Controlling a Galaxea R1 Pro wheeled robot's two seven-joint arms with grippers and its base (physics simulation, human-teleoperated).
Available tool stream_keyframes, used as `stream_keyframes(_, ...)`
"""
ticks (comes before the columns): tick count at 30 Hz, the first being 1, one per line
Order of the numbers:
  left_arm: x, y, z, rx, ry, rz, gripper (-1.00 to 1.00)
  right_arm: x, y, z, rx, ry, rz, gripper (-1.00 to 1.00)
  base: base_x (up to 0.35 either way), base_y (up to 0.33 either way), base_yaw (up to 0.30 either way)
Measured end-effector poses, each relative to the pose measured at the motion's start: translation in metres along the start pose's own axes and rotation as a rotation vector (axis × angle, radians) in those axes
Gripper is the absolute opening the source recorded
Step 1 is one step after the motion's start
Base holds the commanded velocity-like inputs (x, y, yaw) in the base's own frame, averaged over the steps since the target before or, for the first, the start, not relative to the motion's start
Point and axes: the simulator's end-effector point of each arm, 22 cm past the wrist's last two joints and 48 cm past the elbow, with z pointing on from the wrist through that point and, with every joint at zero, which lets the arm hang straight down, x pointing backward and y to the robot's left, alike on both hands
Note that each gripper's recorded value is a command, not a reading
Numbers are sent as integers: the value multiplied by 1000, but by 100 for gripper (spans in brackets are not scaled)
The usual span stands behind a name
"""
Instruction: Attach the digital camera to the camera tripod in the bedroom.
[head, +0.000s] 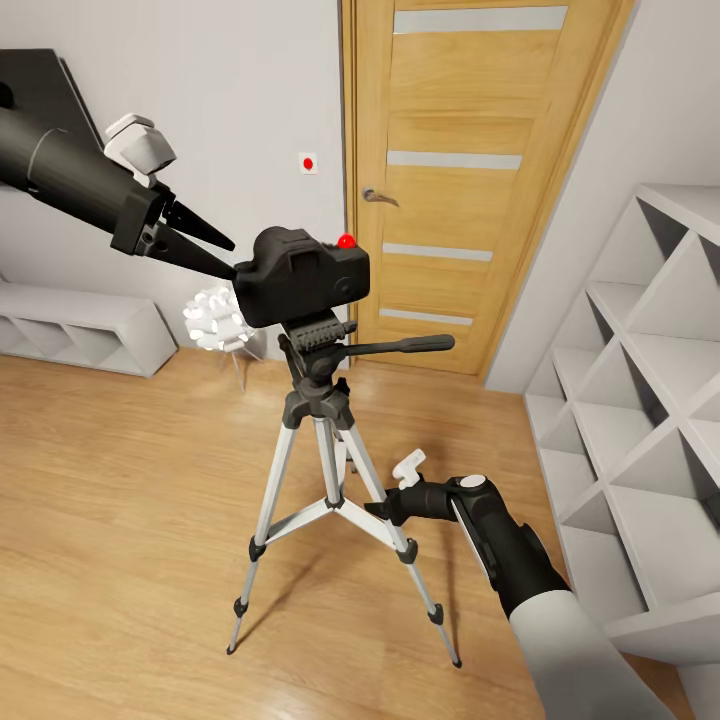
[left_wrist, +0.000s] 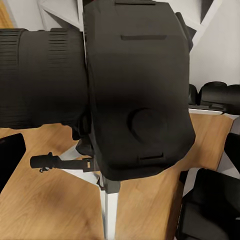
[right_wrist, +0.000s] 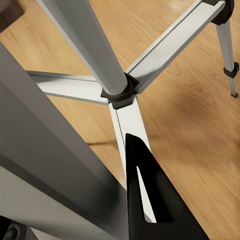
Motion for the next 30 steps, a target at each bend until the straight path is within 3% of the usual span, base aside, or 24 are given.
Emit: stream_keyframes(30, 0, 4, -2, -6, -6, -10, 100, 0, 0, 0, 0, -1, 1, -100, 0, 0, 0)
